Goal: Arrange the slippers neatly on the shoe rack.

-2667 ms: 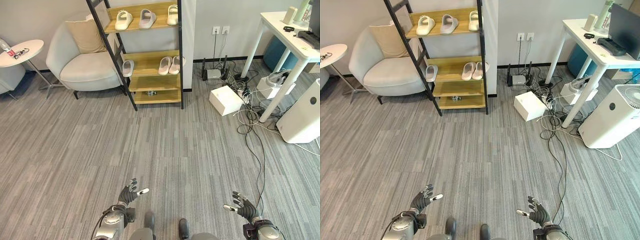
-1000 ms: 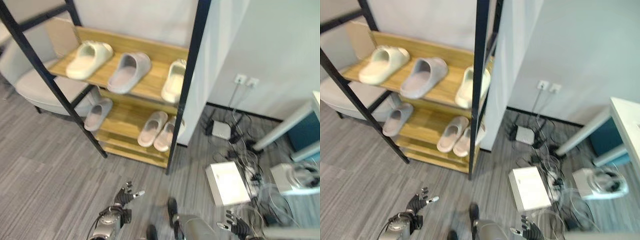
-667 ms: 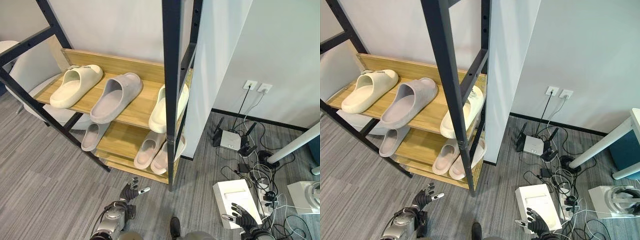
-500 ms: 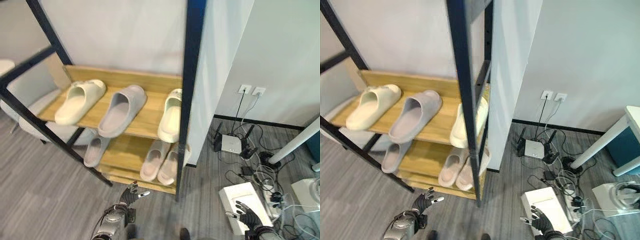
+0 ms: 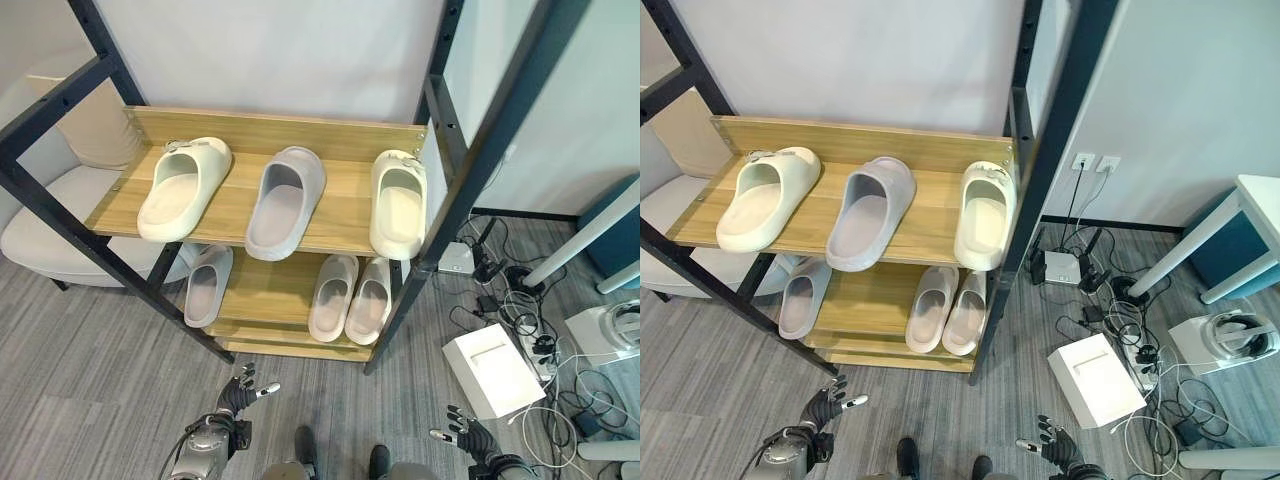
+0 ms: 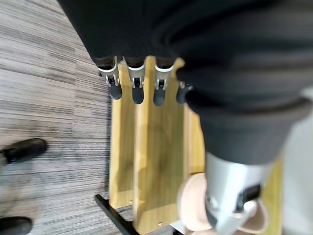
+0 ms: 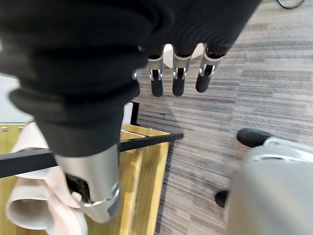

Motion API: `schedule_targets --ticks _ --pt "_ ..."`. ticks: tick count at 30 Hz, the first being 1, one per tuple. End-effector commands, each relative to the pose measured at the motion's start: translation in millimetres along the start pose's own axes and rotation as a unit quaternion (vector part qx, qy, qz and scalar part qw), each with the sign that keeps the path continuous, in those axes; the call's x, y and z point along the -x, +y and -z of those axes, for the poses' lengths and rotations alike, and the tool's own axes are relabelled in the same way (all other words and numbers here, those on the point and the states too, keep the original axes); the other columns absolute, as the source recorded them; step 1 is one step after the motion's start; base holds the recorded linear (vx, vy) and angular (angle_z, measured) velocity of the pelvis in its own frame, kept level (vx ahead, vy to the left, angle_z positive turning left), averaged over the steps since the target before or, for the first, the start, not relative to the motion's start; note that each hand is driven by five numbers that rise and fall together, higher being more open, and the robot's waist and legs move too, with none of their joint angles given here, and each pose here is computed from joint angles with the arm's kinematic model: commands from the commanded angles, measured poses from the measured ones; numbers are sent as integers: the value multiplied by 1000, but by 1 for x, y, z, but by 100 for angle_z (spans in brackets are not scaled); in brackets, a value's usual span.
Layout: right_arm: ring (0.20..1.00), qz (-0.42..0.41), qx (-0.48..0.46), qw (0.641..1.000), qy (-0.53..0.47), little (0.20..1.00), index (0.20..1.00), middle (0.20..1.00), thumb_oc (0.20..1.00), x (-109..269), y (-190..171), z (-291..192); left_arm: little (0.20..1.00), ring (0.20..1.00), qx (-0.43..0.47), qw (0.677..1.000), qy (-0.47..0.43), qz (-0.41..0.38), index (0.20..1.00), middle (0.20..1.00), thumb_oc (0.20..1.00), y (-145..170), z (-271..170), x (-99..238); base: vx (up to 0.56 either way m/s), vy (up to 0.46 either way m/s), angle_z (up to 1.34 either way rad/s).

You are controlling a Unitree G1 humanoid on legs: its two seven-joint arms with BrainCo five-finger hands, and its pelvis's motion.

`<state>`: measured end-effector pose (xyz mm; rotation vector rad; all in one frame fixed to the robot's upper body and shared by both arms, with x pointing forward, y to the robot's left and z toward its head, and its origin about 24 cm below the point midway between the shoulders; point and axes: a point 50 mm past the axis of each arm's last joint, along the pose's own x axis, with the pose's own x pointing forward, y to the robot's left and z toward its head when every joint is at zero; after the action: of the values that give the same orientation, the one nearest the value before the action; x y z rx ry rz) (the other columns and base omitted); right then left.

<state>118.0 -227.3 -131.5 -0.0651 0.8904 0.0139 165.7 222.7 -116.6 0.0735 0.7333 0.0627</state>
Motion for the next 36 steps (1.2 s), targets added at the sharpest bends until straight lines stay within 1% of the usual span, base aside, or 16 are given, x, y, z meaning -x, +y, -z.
schedule_targets --ticks 1,5,10,13,18,21,23,26,27,28,29,31,33,34,36 --pt "1000 20 19 999 -40 1000 1000 1000 1000 1 -23 -21 1000 1000 17 996 -82 30 1000 1000 1000 -16 -46 -14 -45 25 16" --pt "1000 39 8 999 -37 1000 1000 1000 1000 4 -31 -19 1000 1000 20 997 -68 35 1000 1000 1000 -22 -36 -12 33 166 -6" --pt "1000 50 17 998 -43 1000 1000 1000 1000 4 -37 -23 1000 1000 12 997 -64 34 1000 1000 1000 -22 -34 -11 98 250 0" --pt "1000 46 25 998 -45 1000 1000 1000 1000 3 -36 -26 1000 1000 9 998 -58 37 1000 1000 1000 -22 -30 -10 117 327 -37" --pt "1000 34 32 996 -71 1000 1000 1000 1000 -5 -23 -43 1000 1000 -15 997 -63 38 1000 1000 1000 -17 -35 -11 -14 319 -25" --pt "1000 18 60 994 -92 1000 1000 1000 1000 -12 -11 -60 1000 1000 -11 997 -71 15 1000 1000 1000 -5 -40 -12 -106 247 -76" --pt "1000 13 76 993 -94 1000 1000 1000 1000 -12 -8 -61 1000 1000 -8 997 -71 9 1000 1000 1000 0 -40 -11 17 172 -72" --pt "1000 15 152 981 -117 1000 1000 1000 1000 -10 -5 -72 1000 1000 -13 997 -75 8 1000 1000 1000 1 -42 -11 49 39 -3" --pt "1000 13 182 973 -140 1000 1000 1000 1000 -7 -4 -83 1000 1000 -10 997 -80 5 1000 1000 1000 1 -44 -11 77 -21 2" --pt "1000 5 276 927 -253 1000 1000 1000 1000 14 2 -132 1000 1000 -5 995 -96 4 1000 1000 1000 2 -52 -11 79 -56 10" --pt "1000 -2 312 887 -340 1000 1000 1000 1000 39 8 -164 1000 1000 -2 995 -102 6 1000 1000 1000 -1 -56 -13 78 -74 5" --pt "1000 -8 315 847 -428 1000 1000 1000 1000 71 14 -192 1000 1000 -5 995 -102 10 1000 1000 1000 -6 -56 -14 47 -45 2" --pt "1000 -43 260 806 -530 1000 1000 1000 1000 111 23 -219 1000 1000 -5 995 -103 14 1000 1000 1000 -12 -55 -14 55 -52 9" --pt "1000 -52 247 797 -548 1000 1000 1000 1000 118 25 -224 1000 1000 -7 995 -101 16 1000 1000 1000 -13 -54 -13 47 -45 4" --pt "1000 -69 217 752 -618 1000 1000 1000 1000 145 32 -247 1000 1000 -10 995 -100 22 1000 1000 1000 -17 -52 -12 54 -30 -4"
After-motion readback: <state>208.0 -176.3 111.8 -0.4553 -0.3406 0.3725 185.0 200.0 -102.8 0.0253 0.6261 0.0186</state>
